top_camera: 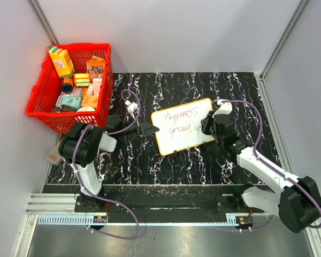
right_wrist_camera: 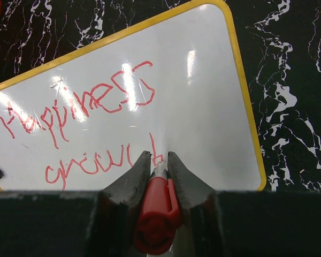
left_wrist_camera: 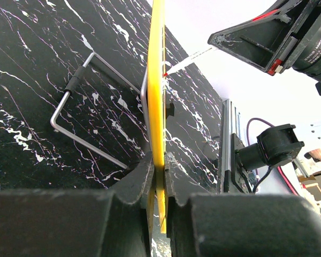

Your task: Write a sentence on the whiteboard

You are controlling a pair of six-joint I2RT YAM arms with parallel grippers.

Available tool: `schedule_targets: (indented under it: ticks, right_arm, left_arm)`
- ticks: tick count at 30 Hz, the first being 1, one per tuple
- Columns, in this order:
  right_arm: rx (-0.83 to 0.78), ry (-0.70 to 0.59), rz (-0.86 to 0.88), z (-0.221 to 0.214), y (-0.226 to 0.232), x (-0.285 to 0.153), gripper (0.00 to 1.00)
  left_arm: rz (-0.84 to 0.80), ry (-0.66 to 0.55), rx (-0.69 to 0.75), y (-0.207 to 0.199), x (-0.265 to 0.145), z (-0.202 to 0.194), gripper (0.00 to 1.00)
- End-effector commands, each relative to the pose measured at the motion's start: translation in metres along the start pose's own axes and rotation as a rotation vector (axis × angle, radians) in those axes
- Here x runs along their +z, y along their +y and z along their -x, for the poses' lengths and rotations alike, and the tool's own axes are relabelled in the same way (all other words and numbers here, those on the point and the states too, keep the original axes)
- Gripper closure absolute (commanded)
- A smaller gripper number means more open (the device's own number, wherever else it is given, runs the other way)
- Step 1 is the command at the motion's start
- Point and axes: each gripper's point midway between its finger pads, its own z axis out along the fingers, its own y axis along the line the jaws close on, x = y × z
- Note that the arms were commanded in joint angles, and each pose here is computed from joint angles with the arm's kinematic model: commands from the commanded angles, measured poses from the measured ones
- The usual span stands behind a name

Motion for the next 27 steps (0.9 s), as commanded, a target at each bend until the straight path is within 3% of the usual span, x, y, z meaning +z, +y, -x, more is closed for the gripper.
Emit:
schedule_targets:
  ticks: [1,10,27]
  right_arm:
    - [0.008,-0.020,0.003,0.007,-0.001,-0.005,1.00]
    - [0.043,-0.128,0.017,0.038,0.001,-0.026,1.00]
    - [0.023,-0.110,-0.004,0.034,0.003,-0.004,1.00]
  left_arm:
    - [-0.080,-0.043,0.163,-0.023,0.003,0.018,1.00]
    - [-0.079,-0.042,0.162,-0.023,0.003,0.018,1.00]
    - [-0.081,-0.040,0.162,-0.024,0.003,0.017,1.00]
